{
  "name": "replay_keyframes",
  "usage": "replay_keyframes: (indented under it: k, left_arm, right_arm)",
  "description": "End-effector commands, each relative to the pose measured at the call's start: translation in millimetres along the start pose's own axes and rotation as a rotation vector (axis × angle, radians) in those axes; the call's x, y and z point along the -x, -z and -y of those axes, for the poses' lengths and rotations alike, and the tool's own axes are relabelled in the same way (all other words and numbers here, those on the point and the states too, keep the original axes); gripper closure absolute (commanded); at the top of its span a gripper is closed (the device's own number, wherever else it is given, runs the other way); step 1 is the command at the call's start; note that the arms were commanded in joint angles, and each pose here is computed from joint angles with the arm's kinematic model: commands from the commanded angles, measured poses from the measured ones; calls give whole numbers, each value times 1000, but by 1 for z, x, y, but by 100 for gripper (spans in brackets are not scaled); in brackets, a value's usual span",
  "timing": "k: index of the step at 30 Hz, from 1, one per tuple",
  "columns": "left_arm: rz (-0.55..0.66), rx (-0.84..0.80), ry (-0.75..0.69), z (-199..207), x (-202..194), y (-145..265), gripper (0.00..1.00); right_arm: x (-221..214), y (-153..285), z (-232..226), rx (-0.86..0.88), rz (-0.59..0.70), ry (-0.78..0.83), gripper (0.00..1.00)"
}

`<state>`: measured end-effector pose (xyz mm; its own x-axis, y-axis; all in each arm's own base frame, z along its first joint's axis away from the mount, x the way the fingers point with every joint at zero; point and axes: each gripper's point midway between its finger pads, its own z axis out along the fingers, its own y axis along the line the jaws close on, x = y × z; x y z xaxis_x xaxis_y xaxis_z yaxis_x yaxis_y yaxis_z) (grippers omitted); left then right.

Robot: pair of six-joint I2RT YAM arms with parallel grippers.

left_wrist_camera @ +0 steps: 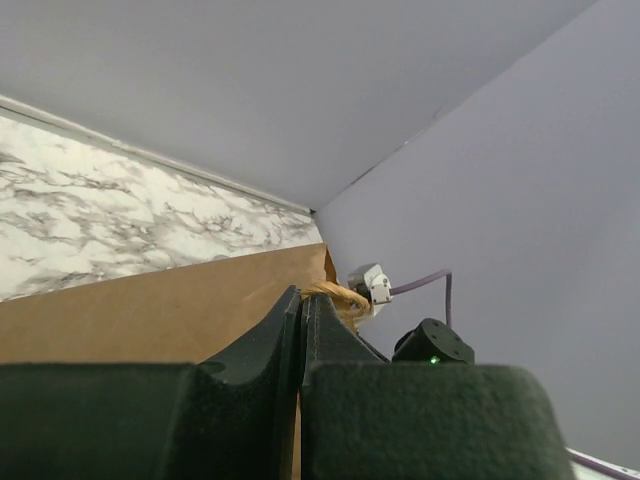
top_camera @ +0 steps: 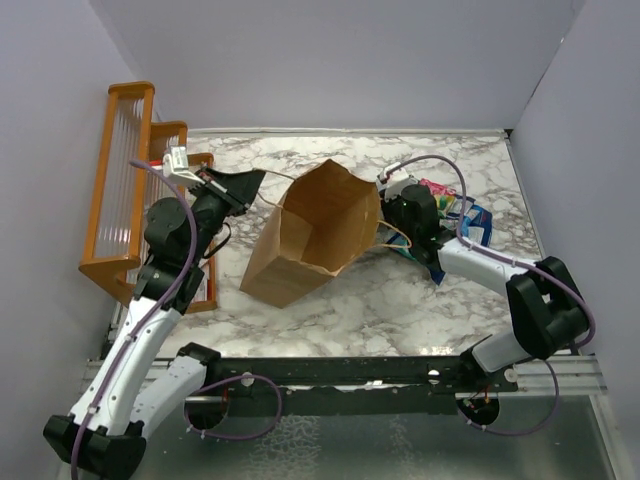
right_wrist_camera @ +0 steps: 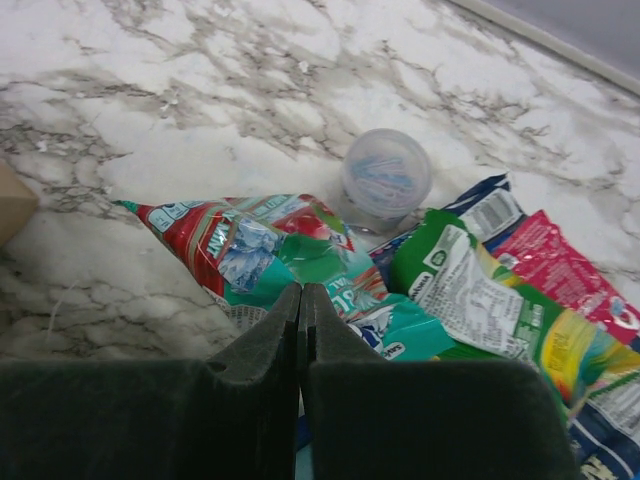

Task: Take the snacks out of the paper bag
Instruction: Place the snack at the center of the board, then reset both arms

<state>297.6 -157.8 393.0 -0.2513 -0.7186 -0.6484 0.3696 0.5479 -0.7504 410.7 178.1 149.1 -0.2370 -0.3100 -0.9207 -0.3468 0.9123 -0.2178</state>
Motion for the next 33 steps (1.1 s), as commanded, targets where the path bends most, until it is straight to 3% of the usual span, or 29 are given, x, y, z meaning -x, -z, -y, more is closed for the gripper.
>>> replay_keyframes:
  k: [1,6,8,12,17,18,19,20,21,24,27,30,33]
  left_arm:
    - [86,140,-92,-19,19,30,100]
    - [179,266,-190,-35,42,58,98]
    - [186,301,-209,-40,46,62,94]
    - [184,337,-244,-42,50,65,79]
    - [217,363,-306,-35,67,76,44]
    - [229,357,-322,-31,72,78,40]
    - [240,351,-336,-27,77,82,36]
    - [251,347,-347,-23,81,85,34]
    - [259,342,-357,-19,84,87,30]
    - [275,322,-383,-8,93,95,13]
    - [293,323,-403,2,104,103,4]
    - [320,323,-440,13,117,113,1]
    - [359,334,-485,25,134,127,1]
  right_arm:
    - [-5,-1,-37,179,30,-113,99]
    - [-20,-3,-49,215,2,-171,98]
    - [-19,-2,-49,219,-16,-177,91]
    - [-5,7,-45,195,-57,-273,59]
    - [30,28,-35,176,-79,-342,45]
    - [42,35,-31,175,-60,-348,38]
    - [55,42,-28,177,-27,-352,24]
    - [68,50,-22,165,3,-365,4]
    - [83,60,-15,148,44,-384,0]
    - [133,96,4,131,195,-418,1]
    - [179,141,18,152,368,-414,1]
    - [214,184,50,62,573,-503,1]
    - [240,224,79,-21,679,-571,1]
